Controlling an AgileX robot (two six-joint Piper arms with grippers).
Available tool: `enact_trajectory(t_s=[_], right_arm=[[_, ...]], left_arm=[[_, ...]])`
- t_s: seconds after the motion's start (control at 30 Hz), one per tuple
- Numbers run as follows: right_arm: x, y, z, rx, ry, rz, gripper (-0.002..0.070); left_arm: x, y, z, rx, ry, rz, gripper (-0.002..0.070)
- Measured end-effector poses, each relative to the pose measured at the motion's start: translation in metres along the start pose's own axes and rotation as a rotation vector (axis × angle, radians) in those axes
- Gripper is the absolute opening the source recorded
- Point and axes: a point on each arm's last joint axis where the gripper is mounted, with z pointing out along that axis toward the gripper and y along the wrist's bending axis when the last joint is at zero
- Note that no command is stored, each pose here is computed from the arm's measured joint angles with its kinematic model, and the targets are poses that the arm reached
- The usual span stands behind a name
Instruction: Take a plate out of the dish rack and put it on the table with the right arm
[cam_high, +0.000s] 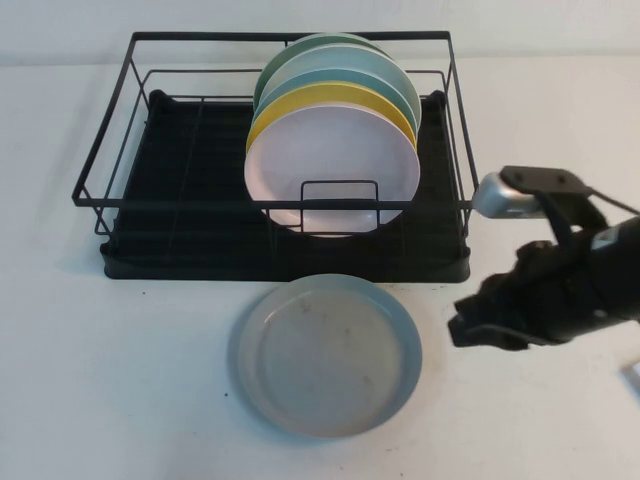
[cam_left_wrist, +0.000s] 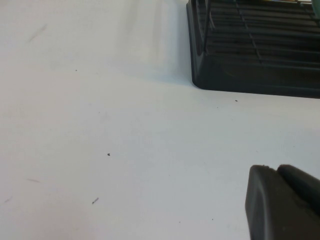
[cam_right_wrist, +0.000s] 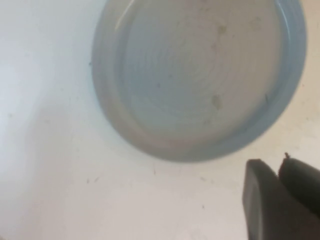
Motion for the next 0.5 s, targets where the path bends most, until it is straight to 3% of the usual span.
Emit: enact_trajectory(t_s=[0.13, 0.5], right_arm=[[0.017, 0.006, -0.028, 0.025, -0.036, -0.074, -0.0003], [0.064, 0.004, -0.076, 0.179, -0.085, -0.287, -0.0017]], left_arm=[[0.000, 0.000, 0.000, 0.000, 0.000, 0.000, -0.0004], [0.000, 0.000, 0.000, 0.000, 0.000, 0.000, -0.0004]])
